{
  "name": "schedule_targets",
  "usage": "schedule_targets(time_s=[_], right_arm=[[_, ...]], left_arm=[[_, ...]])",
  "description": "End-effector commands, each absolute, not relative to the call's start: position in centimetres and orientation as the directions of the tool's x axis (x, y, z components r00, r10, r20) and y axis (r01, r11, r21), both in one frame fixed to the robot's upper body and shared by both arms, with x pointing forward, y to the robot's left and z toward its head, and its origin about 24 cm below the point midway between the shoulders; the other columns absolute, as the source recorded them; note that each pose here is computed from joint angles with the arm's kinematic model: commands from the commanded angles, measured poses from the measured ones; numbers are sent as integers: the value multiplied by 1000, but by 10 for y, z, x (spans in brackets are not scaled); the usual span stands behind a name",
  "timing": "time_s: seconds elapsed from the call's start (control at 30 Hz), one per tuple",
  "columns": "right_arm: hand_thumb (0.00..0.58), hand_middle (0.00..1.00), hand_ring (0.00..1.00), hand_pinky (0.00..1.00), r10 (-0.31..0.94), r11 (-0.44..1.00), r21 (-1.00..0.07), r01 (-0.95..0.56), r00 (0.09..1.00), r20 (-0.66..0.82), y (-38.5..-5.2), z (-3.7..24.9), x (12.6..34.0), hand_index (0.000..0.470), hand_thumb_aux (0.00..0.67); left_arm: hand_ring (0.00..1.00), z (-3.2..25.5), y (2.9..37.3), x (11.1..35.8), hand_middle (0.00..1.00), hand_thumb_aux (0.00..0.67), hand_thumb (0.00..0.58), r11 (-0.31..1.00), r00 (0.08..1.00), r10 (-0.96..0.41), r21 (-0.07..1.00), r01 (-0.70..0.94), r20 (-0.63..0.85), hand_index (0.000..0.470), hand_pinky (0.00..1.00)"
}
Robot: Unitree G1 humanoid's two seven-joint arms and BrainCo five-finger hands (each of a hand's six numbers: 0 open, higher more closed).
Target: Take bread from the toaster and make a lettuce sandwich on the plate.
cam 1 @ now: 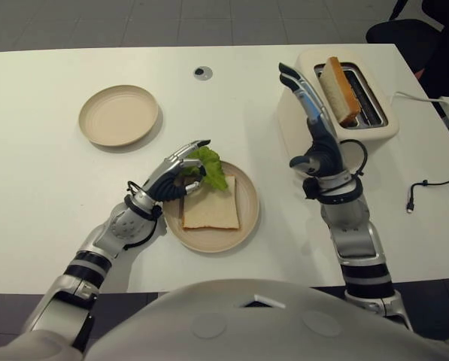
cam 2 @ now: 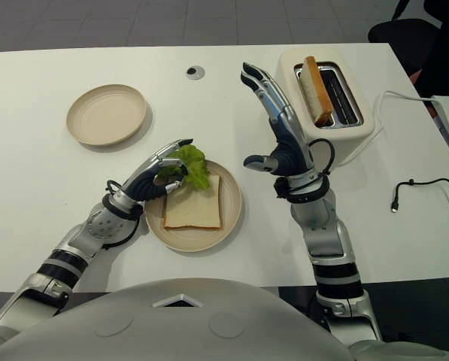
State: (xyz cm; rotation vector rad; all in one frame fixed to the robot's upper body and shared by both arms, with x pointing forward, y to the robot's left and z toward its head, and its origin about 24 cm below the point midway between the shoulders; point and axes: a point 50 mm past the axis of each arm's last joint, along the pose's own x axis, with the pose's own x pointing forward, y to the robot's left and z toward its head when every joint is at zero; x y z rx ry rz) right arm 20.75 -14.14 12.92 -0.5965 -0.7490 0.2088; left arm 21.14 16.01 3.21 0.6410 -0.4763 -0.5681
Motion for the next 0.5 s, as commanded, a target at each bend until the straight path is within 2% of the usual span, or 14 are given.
schedule_targets(time_s=[0.03,0.27,0.33,0.4,0.43,0.47,0.5], right_arm=[[0,0,0,0,387,816,-578,8,735,557,-143,126,211,0,0],[0,0,0,0,391,793,-608,30,740,546,-148,125,217,0,0],[0,0,0,0,373,763,-640,92,745,553,-158,129,219,0,0],[0,0,0,0,301,744,-637,200,751,587,-177,140,221,0,0],[0,0,0,0,242,715,-638,285,756,608,-191,149,222,0,0],[0,0,0,0,189,678,-643,356,761,620,-202,155,223,0,0],[0,0,0,0,137,617,-667,418,777,614,-213,160,224,0,0]], left_arm=[[0,36,151,197,0,670,580,638,683,-688,654,407,246,470,0],[0,40,141,180,0,670,580,615,625,-740,628,477,249,470,0],[0,37,141,176,0,670,580,593,617,-756,625,507,217,470,0],[0,28,144,171,0,670,580,555,613,-775,631,542,154,470,0],[0,24,144,170,0,615,576,538,613,-780,631,559,122,431,0],[0,20,145,169,0,363,458,523,612,-785,633,571,96,254,0],[0,16,145,168,0,42,71,510,615,-785,636,579,69,29,0]])
